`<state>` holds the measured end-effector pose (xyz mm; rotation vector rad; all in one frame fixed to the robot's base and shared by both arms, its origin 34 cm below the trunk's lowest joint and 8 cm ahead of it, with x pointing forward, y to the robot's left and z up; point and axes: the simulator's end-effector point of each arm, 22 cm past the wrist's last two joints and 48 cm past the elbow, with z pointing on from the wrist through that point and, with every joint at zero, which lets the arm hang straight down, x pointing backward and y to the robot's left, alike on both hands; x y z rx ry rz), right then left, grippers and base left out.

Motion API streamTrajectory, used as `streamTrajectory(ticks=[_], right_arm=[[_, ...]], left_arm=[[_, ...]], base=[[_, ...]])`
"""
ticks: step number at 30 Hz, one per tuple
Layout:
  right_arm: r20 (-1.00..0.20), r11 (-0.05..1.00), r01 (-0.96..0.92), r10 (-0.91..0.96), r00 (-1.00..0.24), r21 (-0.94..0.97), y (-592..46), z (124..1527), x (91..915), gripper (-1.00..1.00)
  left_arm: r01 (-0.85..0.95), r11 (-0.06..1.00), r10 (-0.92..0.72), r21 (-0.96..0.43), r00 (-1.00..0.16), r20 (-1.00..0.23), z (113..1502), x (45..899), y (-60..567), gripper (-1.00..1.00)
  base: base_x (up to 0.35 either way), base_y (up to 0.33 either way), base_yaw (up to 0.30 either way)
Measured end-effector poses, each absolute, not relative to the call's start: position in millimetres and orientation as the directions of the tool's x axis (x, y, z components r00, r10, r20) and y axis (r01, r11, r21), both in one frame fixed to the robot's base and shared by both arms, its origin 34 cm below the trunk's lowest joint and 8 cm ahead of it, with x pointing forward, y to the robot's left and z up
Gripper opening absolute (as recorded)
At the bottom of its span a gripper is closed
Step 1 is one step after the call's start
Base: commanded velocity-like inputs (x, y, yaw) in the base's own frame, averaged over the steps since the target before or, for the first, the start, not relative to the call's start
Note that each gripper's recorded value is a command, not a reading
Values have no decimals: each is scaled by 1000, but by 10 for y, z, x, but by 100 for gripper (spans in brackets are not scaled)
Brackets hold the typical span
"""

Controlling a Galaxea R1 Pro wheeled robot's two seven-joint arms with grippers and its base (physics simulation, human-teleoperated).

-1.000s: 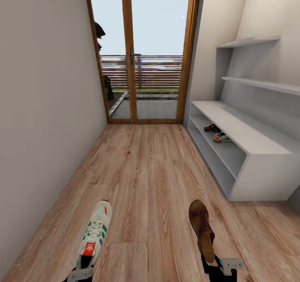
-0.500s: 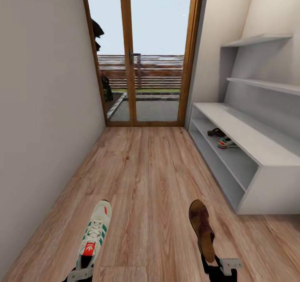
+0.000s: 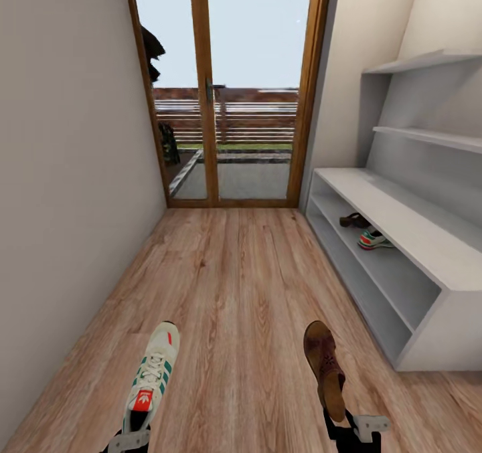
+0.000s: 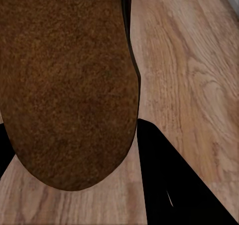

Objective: Pick up the two gym shoes and the two sandals from the corridor floor and place them onto the hallstand (shoe rack) in the corridor, making sure they are on the rack and not on the floor. Arrange them so the two gym shoes are next to each other and the two sandals are next to each other.

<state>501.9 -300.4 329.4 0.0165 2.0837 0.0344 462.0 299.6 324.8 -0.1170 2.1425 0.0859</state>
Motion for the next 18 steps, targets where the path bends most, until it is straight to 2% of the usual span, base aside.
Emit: streamTrajectory(ticks=[11,18], right_arm=[[-871,999,-3,26,-490,32,-3002,3297,5021,-100],[-871,1000,-2,26,-490,31,-3005,3298,5022,-100]], left_arm=[[-117,993,-50,16,-540,-840,3250,4623,2997,-100],[-119,993,-51,16,-540,-840,3248,4621,2999,-100]], base=[[334,9,0],[317,135,0]])
